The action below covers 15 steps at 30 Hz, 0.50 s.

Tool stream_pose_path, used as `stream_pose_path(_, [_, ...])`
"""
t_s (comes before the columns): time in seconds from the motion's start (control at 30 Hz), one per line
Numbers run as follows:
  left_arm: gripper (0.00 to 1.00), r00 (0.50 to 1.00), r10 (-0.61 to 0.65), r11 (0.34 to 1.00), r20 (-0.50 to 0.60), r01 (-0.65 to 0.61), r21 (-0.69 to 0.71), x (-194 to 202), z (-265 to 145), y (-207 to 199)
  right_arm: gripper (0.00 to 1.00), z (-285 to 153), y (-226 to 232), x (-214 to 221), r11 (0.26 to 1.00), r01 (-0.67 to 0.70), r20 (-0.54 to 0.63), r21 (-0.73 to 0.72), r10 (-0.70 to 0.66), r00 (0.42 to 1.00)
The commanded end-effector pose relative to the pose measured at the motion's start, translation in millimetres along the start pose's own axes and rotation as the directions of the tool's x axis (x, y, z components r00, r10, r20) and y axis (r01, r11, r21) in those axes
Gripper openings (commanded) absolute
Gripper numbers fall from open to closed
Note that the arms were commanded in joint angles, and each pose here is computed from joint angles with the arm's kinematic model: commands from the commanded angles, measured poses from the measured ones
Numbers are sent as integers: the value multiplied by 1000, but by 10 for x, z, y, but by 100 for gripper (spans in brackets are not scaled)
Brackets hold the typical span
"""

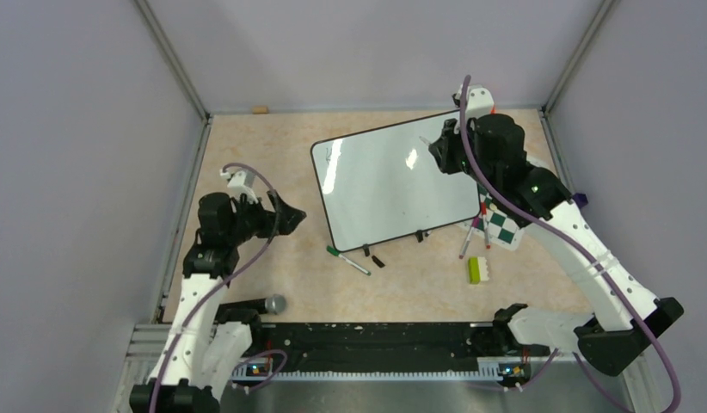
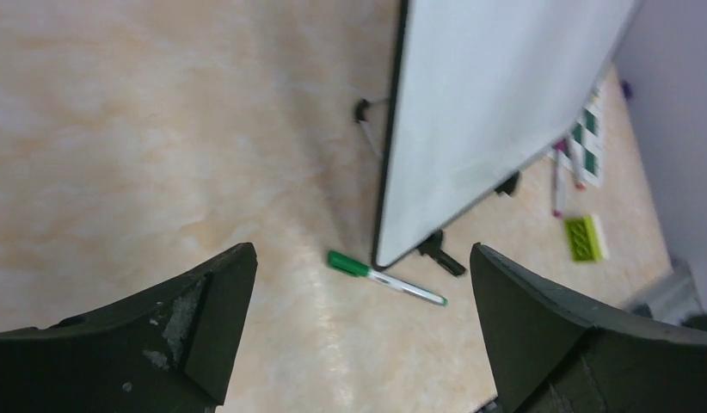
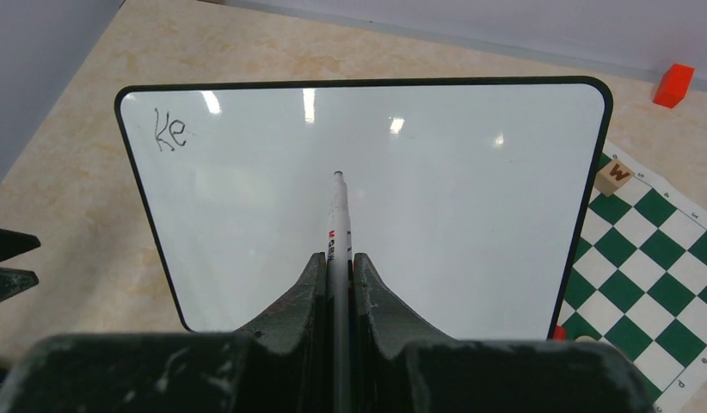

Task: Write a sentence on the whiteboard
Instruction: Adjust the whiteboard at the center of the board.

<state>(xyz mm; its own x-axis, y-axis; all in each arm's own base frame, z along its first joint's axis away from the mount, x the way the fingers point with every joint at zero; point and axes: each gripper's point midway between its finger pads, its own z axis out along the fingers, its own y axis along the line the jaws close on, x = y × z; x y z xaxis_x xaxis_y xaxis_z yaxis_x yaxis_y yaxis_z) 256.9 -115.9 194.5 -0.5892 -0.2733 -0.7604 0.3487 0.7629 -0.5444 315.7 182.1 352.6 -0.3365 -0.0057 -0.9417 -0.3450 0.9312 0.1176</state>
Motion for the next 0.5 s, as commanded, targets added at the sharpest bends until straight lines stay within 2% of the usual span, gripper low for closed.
stream_pose_path(0.0, [99, 962, -49, 875, 270, 171, -452, -301, -489, 608, 0, -103, -10, -204, 999, -31, 81, -16, 32, 996])
stream_pose_path(0.03, [99, 931, -30, 851, 364, 215, -480, -371, -639, 650, 0, -109, -1, -210, 999, -30, 85, -22, 32, 996])
stream_pose_path(0.13, [99, 883, 35, 913, 469, 162, -373, -439, -701, 461, 0, -106, 11, -197, 999, -35, 87, -29, 37, 996])
stream_pose_path(0.2, [99, 830, -28, 893, 557, 271, -359, -383, -769, 557, 0, -119, 32, -207, 998, -39, 93, -41, 43, 995])
stream_pose_path(0.27, [99, 822, -28, 934, 570, 225, -278, -363, -732, 418, 0, -126, 45, -212, 998, -39, 94, -50, 44, 995])
stream_pose_path(0.37, [99, 794, -41, 962, 606, 196, -192, -406, -737, 270, 0, -143, 33, -208, 998, -41, 99, -46, 46, 994])
stream_pose_path(0.4, [99, 790, -42, 963, 612, 195, -185, -415, -750, 255, 0, -146, 32, -214, 998, -42, 103, -46, 46, 994])
stream_pose_path(0.43, [99, 793, -83, 944, 604, 256, -206, -358, -759, 326, 0, -149, 37, -219, 998, -41, 104, -49, 46, 994])
stream_pose_path(0.47, [99, 812, -98, 941, 576, 265, -213, -309, -734, 328, 0, -154, 43, -223, 998, -38, 104, -53, 43, 994])
